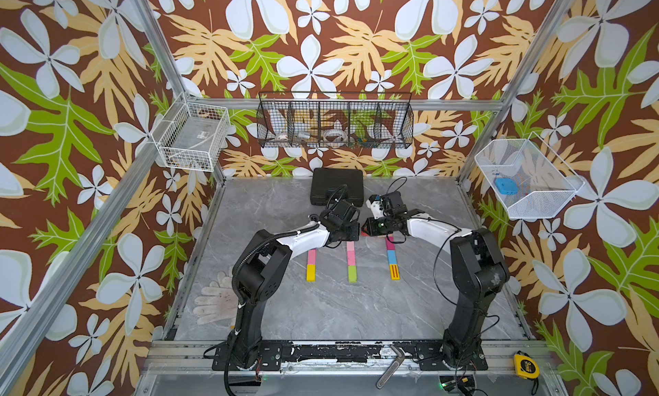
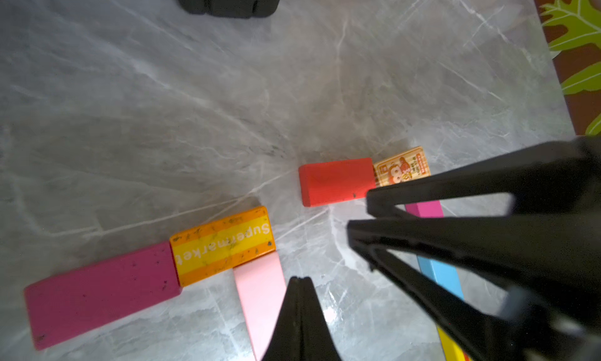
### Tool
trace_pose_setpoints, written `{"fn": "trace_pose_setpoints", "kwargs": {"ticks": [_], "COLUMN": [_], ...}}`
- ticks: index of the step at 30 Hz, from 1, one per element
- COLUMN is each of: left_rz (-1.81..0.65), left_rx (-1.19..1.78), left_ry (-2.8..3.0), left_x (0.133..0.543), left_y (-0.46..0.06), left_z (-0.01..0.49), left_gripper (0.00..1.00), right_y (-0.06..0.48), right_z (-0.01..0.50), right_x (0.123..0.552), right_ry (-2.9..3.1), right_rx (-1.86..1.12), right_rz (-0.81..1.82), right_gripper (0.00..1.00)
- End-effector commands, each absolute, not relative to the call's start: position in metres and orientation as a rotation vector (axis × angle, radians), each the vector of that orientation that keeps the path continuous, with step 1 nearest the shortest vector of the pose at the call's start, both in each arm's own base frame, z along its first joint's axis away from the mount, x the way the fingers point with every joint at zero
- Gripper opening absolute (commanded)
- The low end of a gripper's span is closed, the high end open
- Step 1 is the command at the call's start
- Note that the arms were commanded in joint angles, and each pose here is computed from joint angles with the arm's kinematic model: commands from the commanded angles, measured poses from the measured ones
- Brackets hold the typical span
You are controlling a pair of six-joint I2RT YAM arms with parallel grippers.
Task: Assemble the number 7 with building blocks
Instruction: Adjust the building block at the center of the board.
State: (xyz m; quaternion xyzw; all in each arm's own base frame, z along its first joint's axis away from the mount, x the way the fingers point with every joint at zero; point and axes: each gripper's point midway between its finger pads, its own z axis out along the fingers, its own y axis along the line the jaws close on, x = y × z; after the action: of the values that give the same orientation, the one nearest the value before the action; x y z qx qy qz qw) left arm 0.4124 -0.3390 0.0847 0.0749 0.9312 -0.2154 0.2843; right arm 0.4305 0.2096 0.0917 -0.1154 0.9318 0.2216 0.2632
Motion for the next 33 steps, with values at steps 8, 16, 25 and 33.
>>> {"fn": "trace_pose_setpoints", "kwargs": {"ticks": [8, 16, 25, 33], "left_rz": [-0.562, -0.522, -0.478, -0.463], "left_rx": [0.247, 0.255, 0.257, 0.314], "left_ry": [2.493, 2.52, 2.551, 2.592], "left_x": [0.435, 0.457, 0.466, 0.465], "left_y": [-0.357, -0.367, -0.365, -0.367], "left_z": [0.078, 0.065, 0.051, 0.037], "left_gripper": [0.04, 0.05, 0.07, 0.07], "right_y": [0.134, 0.096, 0.068, 0.061], "right_z": [0.099, 0.077, 0.055, 0.042], "right_x": [0.434, 0.435, 0.434, 0.439], "right_ry": [2.526, 2.57, 2.613, 2.642], "right_rx": [-0.203, -0.145, -0.084, -0.086], "right_rz": [0.433, 0.36, 0.251, 0.208], "right_gripper": [0.26, 0.26, 0.26, 0.26]}}
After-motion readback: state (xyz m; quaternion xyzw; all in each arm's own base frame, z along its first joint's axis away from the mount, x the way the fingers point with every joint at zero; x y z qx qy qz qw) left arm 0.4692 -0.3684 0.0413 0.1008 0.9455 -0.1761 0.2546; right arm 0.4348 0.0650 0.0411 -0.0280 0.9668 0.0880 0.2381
